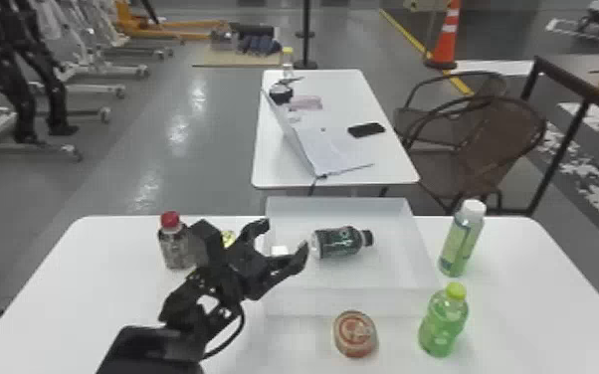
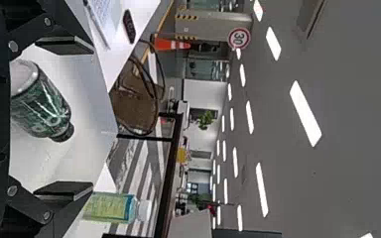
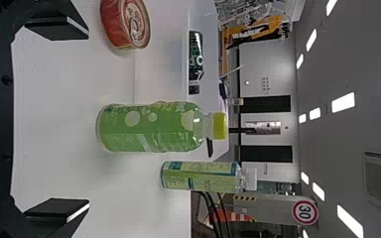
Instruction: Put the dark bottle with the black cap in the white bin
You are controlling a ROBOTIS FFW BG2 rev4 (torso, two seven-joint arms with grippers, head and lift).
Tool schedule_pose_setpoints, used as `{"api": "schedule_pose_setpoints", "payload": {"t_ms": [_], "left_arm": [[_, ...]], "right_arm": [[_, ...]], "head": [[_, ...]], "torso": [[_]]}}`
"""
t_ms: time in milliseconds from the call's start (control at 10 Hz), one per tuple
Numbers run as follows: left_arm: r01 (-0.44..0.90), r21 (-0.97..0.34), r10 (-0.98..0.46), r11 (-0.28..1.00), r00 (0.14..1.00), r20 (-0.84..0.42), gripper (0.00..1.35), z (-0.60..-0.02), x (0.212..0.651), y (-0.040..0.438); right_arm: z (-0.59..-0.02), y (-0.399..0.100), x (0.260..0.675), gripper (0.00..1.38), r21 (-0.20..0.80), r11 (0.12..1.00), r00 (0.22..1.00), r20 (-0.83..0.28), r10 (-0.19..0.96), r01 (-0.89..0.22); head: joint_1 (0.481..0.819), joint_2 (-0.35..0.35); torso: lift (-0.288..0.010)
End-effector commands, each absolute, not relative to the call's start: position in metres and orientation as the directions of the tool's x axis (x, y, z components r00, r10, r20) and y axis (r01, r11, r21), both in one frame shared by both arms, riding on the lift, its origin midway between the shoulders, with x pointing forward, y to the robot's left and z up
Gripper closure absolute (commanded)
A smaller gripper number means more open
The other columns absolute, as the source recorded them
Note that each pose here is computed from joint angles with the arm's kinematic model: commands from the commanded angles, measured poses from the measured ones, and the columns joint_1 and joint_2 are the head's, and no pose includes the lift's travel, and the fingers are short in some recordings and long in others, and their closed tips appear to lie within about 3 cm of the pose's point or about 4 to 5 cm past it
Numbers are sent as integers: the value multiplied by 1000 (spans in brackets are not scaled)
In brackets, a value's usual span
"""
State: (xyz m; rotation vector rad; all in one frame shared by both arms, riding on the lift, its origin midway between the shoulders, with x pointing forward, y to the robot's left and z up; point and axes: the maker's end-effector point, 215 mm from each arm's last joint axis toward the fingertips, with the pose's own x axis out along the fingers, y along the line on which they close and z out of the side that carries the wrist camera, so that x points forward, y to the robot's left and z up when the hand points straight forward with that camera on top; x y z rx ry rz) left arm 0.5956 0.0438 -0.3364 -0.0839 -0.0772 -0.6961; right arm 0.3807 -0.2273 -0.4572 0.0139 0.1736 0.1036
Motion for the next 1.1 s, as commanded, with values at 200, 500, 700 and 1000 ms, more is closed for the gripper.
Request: {"api": "schedule_pose_setpoints", "payload": {"t_ms": [200,500,700,1000], "left_arm": [[352,-33,-349,935,934,78,312,-358,523,194],[126,18,-125,992,992,-27,312,-412,442,298],[77,93,-68,993,993,-92,312,-437,403,332],[73,125,-55,989,989,-136,311,-454,378,340]], "right_arm": [[-453,-226,380,98,15,994,980,-166,107,-106],[-453,-227,379,98,12,994,980,-167,106,-106],[-453,-228,378,98,6,994,979,-172,110,-111],[-453,-228,376,98,3,994,978,-177,112,-113]], "head": [[549,0],[549,0],[549,0],[549,0]], "torso": [[-100],[-100],[-100],[-100]]}}
